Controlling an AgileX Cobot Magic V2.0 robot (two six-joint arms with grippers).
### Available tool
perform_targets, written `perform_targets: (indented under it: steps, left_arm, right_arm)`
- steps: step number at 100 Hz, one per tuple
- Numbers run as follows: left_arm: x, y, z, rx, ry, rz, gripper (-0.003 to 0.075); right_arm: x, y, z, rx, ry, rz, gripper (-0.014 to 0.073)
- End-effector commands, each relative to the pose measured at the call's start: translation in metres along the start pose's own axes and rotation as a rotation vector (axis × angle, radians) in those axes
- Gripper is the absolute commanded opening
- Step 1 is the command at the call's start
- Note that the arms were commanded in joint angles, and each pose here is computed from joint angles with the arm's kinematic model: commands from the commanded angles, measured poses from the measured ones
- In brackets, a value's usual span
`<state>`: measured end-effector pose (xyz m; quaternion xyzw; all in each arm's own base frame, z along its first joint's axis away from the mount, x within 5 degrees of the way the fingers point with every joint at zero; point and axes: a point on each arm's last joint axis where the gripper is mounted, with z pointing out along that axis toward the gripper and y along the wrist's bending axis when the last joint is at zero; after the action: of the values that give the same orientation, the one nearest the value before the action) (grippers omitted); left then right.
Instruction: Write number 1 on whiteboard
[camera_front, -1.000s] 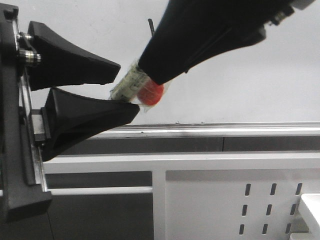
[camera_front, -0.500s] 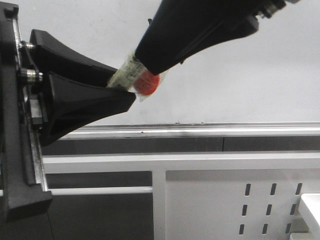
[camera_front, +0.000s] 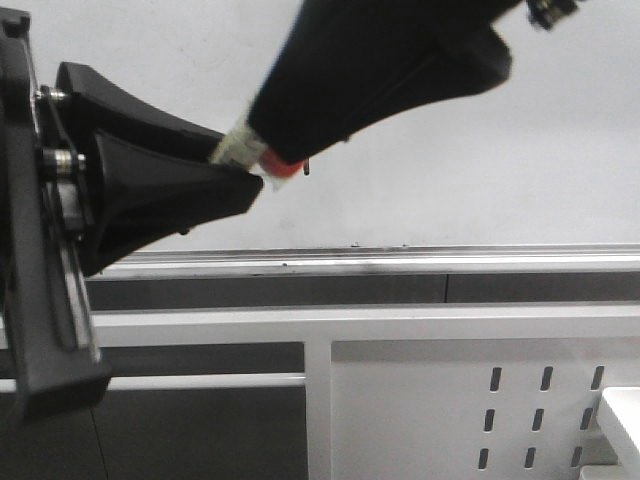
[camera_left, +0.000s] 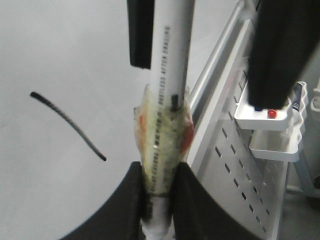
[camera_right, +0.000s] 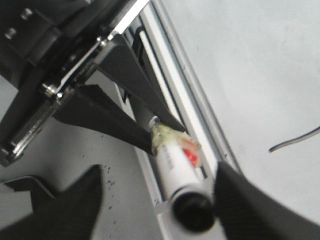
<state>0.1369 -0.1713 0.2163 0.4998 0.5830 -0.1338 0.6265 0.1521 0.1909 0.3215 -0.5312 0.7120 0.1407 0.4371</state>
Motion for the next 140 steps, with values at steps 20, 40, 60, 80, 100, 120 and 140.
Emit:
perform_targets:
  steps: [20, 40, 60, 80, 100, 120, 140]
  left_arm:
    - [0.008, 0.018, -0.021, -0.302, -0.146, -0.289, -0.002]
    - [0.026, 0.014, -0.037, -0.361, -0.156, -0.42, -0.002]
    - [0.041, 0.014, -0.033, -0.439, -0.153, -0.522, -0.002]
    - [0.058, 0.014, -0.018, -0.529, -0.111, -0.584, -0.002]
    - [0.047, 0.018, -0.005, -0.547, -0.155, -0.584, -0.002]
    - [0.04, 0.026, 0.0, -0.6, -0.187, -0.599, -0.002]
    - [0.031, 0.031, 0.007, -0.611, -0.23, -0.608, -0.002]
  right_arm:
    - [-0.031, -0.013, -0.05, 0.173, -0.291, -0.075, 0.0218]
    - [-0.029, -0.01, -0.079, 0.184, -0.334, -0.062, -0.0064]
    - [-0.031, -0.01, -0.098, 0.219, -0.408, -0.059, -0.0055]
    - [-0.021, -0.01, -0.104, 0.27, -0.466, -0.062, -0.0048]
    - [-0.012, -0.014, -0.099, 0.285, -0.404, -0.036, -0.0049]
    - [-0.011, -0.016, -0.1, 0.301, -0.405, -0.045, -0.0049]
    - [-0.012, -0.016, -0.1, 0.302, -0.406, -0.045, -0.0049]
